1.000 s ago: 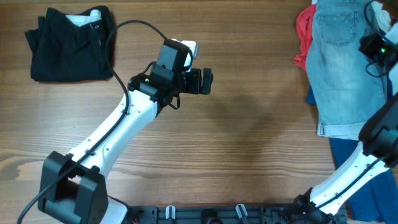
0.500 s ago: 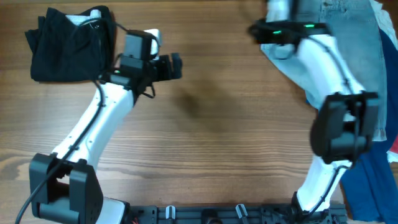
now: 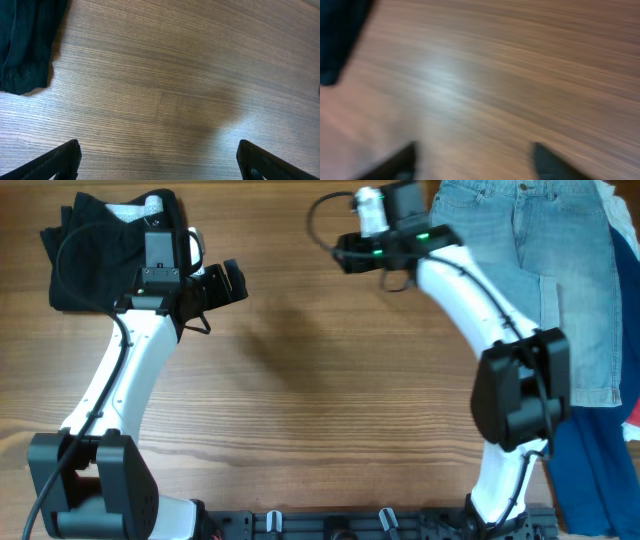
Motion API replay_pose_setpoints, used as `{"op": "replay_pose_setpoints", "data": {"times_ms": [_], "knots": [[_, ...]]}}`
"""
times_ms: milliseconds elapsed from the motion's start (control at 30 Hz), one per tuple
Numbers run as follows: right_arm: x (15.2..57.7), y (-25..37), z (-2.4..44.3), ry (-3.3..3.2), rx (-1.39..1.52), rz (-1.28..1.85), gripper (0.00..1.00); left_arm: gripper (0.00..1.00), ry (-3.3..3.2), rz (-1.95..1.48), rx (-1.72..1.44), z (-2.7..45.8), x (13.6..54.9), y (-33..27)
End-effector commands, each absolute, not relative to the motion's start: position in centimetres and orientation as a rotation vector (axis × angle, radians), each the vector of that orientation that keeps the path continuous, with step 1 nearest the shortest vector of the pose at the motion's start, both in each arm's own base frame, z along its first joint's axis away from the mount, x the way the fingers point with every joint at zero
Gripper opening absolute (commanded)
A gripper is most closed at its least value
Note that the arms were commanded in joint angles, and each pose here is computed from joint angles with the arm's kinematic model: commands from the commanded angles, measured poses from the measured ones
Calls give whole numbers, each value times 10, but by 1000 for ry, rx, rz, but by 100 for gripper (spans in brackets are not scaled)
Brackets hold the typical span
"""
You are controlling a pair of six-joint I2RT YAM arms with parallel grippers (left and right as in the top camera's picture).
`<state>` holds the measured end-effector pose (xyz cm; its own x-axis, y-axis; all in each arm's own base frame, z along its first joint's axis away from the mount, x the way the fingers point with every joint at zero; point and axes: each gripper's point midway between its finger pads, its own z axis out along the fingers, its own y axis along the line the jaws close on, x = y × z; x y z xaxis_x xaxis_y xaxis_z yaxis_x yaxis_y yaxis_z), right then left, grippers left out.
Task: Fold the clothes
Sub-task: 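Pull the jeans left with the right gripper and lay them flat mid-table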
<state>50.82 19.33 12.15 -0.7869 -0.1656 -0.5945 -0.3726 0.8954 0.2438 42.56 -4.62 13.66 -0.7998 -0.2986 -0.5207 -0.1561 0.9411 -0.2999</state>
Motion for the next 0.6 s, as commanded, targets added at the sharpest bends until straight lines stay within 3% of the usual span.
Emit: {"op": "replay_pose_setpoints", "data": {"times_ms": [0, 200, 367, 567], "knots": [[530, 108, 130, 2448, -373, 222, 96, 100, 2470, -343, -317, 153, 428, -51], [541, 40, 110, 2458, -551, -143, 98, 100, 2441, -318, -501, 152, 429, -38], [544, 15, 64, 2513, -714, -364, 91, 100, 2414, -323, -631, 152, 430, -27], [544, 9, 39, 2545, -747, -361, 89, 100, 2422, -290, -643, 149, 428, -22]]}}
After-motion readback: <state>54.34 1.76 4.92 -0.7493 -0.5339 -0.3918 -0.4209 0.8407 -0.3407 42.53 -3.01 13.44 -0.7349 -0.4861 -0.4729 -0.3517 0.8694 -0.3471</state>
